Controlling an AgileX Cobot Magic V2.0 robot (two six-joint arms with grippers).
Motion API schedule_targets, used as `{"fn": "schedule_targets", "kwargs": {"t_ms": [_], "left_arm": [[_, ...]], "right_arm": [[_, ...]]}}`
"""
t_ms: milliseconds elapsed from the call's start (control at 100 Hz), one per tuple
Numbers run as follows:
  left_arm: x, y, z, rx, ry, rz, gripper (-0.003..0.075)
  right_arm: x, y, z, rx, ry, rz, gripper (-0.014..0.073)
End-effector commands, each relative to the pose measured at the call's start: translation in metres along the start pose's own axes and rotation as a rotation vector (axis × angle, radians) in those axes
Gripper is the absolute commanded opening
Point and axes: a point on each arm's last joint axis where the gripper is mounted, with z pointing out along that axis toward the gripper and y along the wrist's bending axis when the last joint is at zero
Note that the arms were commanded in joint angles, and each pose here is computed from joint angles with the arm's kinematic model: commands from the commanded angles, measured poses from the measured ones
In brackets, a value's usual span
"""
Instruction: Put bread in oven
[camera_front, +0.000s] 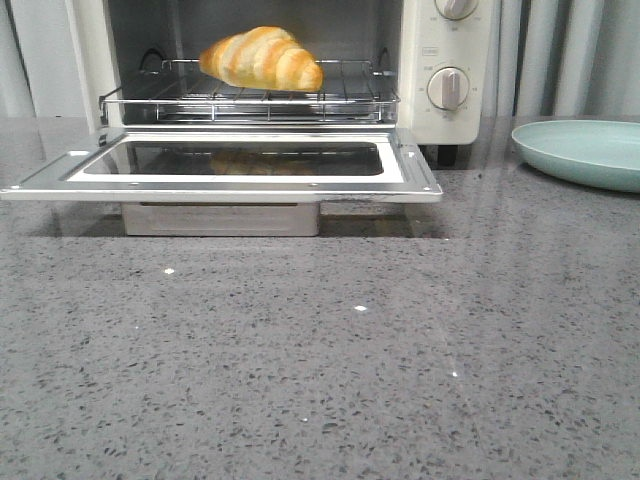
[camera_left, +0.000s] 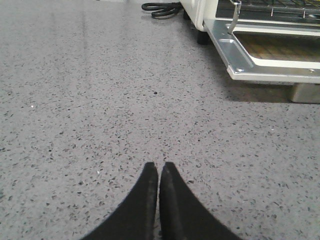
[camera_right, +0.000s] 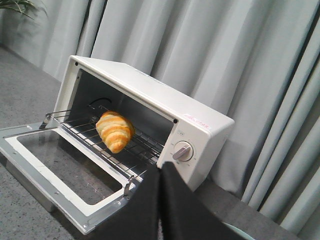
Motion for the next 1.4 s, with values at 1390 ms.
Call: {"fn": "schedule_targets", "kwargs": {"t_ms": [1390], "left_arm": [[0.001,0.001,0.002,-0.005,-0.043,-0.027,-0.0021]], "right_arm": [[0.154,0.041,-0.015,0.523,0.276,0.398,-0.0061]]}}
